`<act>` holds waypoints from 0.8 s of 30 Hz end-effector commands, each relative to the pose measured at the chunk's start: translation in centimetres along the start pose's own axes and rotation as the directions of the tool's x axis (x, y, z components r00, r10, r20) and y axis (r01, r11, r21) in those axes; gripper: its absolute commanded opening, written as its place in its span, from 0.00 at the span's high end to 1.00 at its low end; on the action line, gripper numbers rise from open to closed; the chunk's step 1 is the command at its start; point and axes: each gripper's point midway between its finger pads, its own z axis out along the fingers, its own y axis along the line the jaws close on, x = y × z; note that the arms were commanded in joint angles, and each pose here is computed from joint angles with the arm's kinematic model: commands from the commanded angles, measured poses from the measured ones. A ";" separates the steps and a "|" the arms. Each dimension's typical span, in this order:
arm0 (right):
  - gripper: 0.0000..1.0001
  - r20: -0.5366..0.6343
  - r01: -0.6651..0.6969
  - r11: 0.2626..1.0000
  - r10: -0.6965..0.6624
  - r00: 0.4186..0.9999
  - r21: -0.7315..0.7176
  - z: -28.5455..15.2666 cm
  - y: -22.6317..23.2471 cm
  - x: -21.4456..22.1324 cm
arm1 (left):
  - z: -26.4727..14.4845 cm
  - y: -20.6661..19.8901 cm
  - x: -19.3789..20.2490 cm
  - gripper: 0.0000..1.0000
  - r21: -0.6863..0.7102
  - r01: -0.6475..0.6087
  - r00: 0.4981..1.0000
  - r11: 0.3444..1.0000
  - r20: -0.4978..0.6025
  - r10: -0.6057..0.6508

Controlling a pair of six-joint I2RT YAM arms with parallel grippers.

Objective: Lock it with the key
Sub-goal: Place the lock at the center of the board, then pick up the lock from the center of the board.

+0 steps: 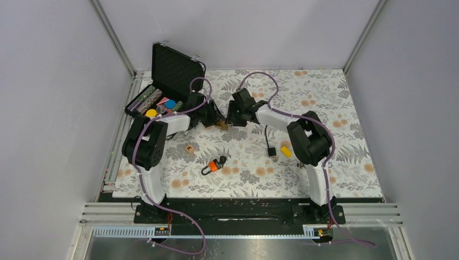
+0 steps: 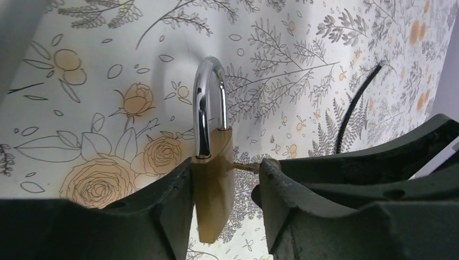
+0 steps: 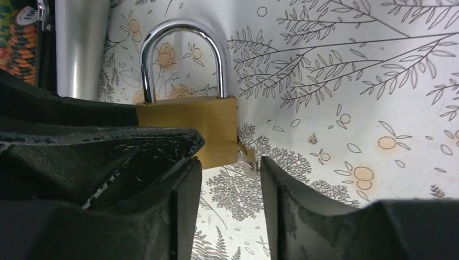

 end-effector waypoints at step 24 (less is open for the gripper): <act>0.15 -0.028 0.170 0.913 -0.172 0.985 0.370 -13.4 -16.4 5.8 | -13.8 -4.5 -1.1 0.01 0.046 -0.128 0.953 0.991 0.281 0.110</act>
